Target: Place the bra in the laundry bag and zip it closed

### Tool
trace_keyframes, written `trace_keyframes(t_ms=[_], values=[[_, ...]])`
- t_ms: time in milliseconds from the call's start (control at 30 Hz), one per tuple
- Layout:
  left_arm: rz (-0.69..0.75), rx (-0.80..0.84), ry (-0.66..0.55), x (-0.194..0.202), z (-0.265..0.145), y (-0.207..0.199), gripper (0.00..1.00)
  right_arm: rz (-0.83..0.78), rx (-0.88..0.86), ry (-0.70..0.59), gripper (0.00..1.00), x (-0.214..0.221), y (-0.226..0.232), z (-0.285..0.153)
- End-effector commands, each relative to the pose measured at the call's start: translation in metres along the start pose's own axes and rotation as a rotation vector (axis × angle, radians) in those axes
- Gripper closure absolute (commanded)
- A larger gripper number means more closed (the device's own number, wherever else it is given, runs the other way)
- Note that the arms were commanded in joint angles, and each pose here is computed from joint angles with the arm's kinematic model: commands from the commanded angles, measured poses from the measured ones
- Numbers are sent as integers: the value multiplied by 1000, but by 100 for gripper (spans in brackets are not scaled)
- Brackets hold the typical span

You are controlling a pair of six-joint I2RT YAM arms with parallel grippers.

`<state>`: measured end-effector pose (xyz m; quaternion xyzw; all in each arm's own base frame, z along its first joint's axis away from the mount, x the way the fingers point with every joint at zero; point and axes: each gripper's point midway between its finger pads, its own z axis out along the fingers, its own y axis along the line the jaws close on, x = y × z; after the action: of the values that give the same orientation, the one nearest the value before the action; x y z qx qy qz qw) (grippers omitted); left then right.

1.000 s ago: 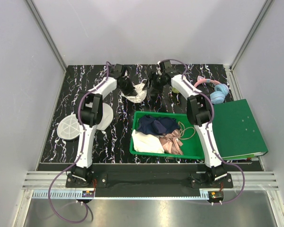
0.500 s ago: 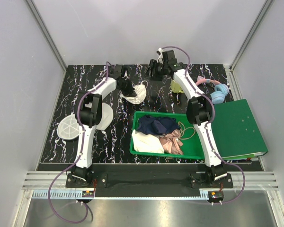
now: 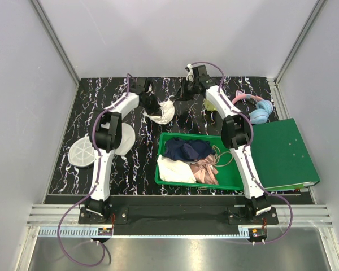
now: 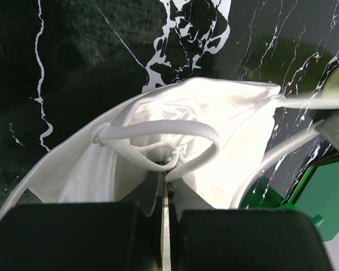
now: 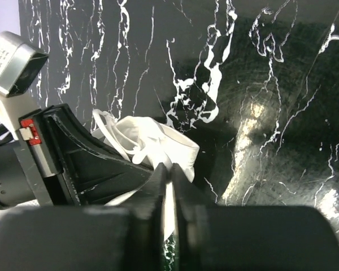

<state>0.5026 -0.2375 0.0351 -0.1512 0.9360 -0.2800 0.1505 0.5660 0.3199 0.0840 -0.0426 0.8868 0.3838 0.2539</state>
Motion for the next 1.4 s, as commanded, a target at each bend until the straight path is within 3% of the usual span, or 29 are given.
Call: trace_keyframes(t_ms=[0, 167, 267, 433, 533, 633, 867, 967, 1100, 1367], values=[[29, -4, -24, -3, -16, -9, 100, 23, -59, -25, 96, -12, 34, -19], [38, -12, -42, -6, -20, -9, 99, 106, -88, 2, 98, -7, 59, -47], [35, -19, -49, -7, -23, -9, 92, 136, -81, 22, 98, 1, 60, -51], [61, -14, -100, -12, -49, -20, 57, 146, -72, 40, 99, 8, 54, -48], [79, 4, -134, -18, -68, -29, 44, 145, -77, 39, 99, 7, 56, -47], [76, 15, -134, -19, -79, -31, 39, 139, -80, 38, 99, 6, 56, -49], [76, 7, -142, -14, -105, -26, 35, 129, -84, 42, 99, 8, 62, -50], [64, 1, -167, -15, -125, -19, 39, 130, -92, 53, 100, 13, 70, -44], [152, 73, -175, -18, -141, -36, 42, 141, -114, 71, 99, 22, 89, -29], [143, 63, -148, -9, -138, -26, 48, 219, -85, 104, 91, 42, 94, 5]])
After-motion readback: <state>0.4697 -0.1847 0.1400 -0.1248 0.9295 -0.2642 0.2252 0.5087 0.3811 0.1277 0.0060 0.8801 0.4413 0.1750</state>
